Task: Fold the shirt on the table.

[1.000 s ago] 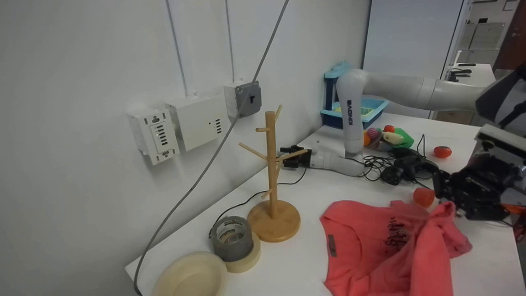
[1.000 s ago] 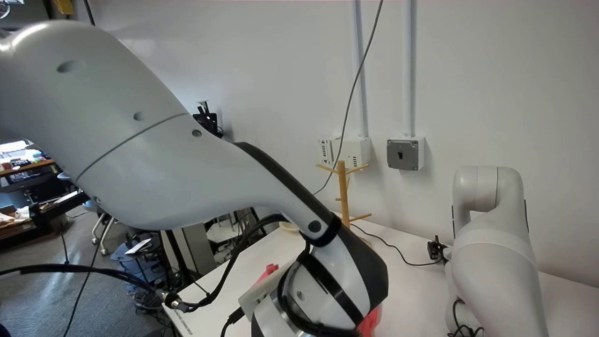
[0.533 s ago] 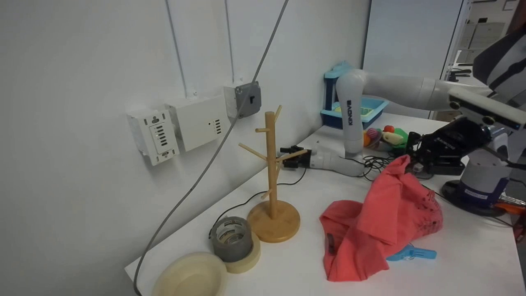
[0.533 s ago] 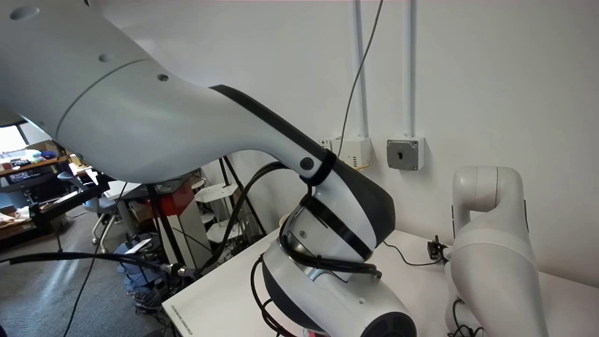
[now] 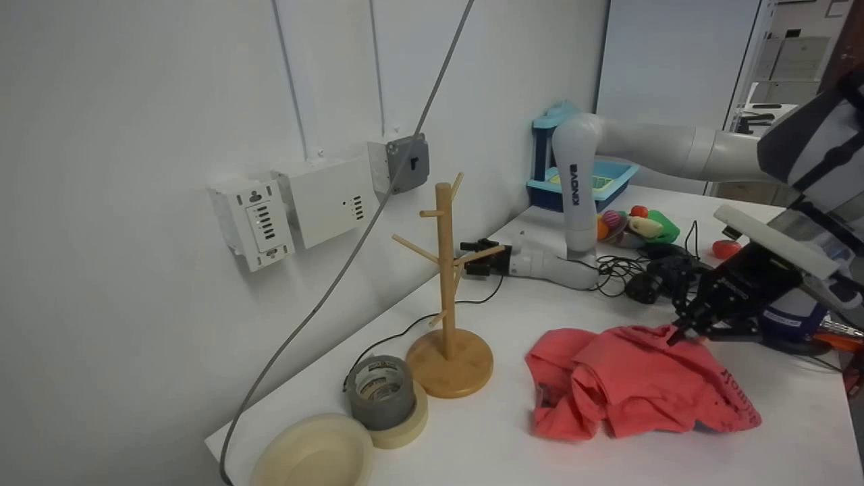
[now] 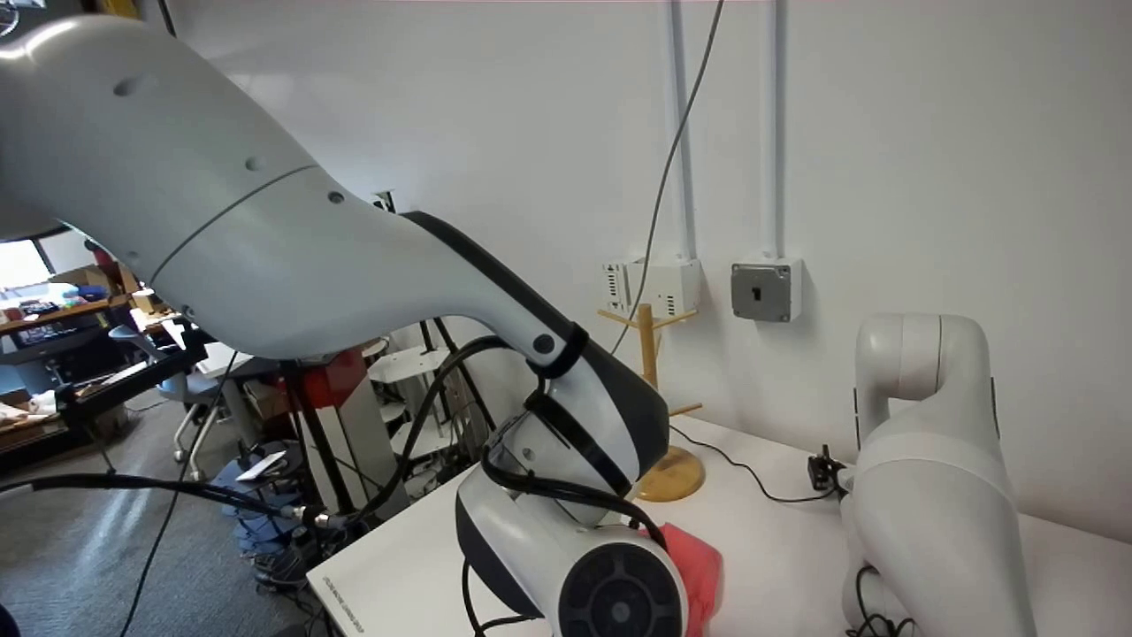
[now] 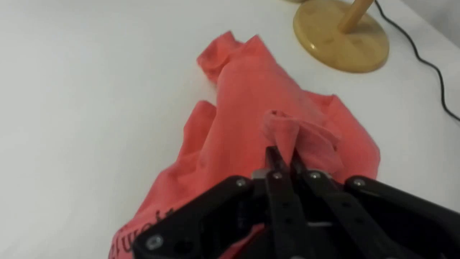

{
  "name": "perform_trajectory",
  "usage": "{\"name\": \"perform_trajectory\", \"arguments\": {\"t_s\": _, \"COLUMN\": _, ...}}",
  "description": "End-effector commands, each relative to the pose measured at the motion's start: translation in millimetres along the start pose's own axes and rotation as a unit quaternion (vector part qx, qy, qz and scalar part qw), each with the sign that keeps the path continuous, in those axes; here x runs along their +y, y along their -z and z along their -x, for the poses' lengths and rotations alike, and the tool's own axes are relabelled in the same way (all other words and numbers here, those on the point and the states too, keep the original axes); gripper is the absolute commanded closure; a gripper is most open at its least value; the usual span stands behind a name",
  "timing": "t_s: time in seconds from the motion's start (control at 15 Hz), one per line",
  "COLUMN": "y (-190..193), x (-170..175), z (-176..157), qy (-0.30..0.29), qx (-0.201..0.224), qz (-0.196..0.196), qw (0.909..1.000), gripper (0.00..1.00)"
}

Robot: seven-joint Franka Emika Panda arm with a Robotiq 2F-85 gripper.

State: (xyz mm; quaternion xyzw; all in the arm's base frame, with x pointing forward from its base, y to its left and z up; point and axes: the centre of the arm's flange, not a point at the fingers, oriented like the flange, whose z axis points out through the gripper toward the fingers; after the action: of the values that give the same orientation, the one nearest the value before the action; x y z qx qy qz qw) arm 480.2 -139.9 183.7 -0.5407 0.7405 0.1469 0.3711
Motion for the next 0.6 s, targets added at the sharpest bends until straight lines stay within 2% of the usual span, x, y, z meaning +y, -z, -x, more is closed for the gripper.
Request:
{"name": "perform_trajectory", "arguments": {"t_s": 0.0, "y": -0.2, "x": 18.4, "z": 3.0, "qy": -0.012, "qx": 0.102, "qz": -0.006, "qw": 0.9947, "gripper": 0.99}}
{"name": "perform_trajectory", "arguments": {"t_s": 0.2, "y": -1.2, "x": 25.7, "z": 7.6, "qy": -0.014, "qx": 0.19, "qz": -0.013, "qw": 0.9815, "gripper": 0.99}}
{"name": "perform_trajectory", "arguments": {"t_s": 0.4, "y": -4.8, "x": 31.5, "z": 13.2, "qy": -0.013, "qx": 0.273, "qz": -0.013, "qw": 0.9617, "gripper": 0.99}}
{"name": "perform_trajectory", "arguments": {"t_s": 0.53, "y": -6.9, "x": 35.8, "z": 17.7, "qy": -0.011, "qx": 0.313, "qz": -0.012, "qw": 0.9496, "gripper": 0.99}}
